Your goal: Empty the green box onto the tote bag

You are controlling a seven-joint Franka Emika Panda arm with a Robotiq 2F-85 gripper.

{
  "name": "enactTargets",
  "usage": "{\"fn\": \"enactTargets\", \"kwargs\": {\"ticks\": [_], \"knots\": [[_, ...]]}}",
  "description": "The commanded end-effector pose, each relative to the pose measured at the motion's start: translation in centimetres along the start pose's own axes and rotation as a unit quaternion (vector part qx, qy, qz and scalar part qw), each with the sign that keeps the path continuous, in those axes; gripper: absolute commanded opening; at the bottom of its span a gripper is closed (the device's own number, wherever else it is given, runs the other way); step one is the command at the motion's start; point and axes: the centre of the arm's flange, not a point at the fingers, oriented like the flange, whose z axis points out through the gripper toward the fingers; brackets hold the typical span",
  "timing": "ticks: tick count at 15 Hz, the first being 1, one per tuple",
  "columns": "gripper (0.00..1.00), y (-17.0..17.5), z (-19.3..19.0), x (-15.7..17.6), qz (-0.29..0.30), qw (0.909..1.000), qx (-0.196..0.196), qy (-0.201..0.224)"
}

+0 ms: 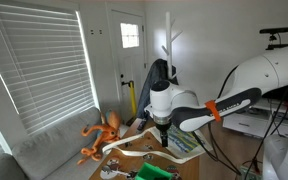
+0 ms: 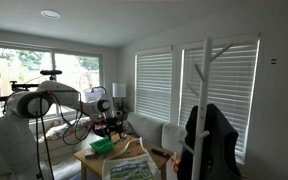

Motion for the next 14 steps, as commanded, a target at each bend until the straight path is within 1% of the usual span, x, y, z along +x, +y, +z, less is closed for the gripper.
{"fn": "enactTargets", "kwargs": {"ticks": [1,4,6,8,9,11,13,14], "knots": [[1.0,-0.6,0.5,0.5,-0.013,0.9997,0.019,0.007],[1.0,-3.2,1.3,2.4,-0.064,0.9943,0.074,0.044],[1.0,-5.1,1.7,3.6,-0.101,0.9873,0.107,0.061],[1.0,-7.3,2.7,4.9,-0.145,0.9779,0.132,0.073],[1.0,-8.2,3.0,5.5,-0.172,0.9726,0.137,0.076],[1.0,-8.7,3.4,6.4,-0.228,0.9604,0.137,0.085],[1.0,-8.0,4.1,7.1,-0.278,0.9477,0.128,0.089],[1.0,-7.6,4.4,7.4,-0.296,0.9428,0.122,0.092]]}}
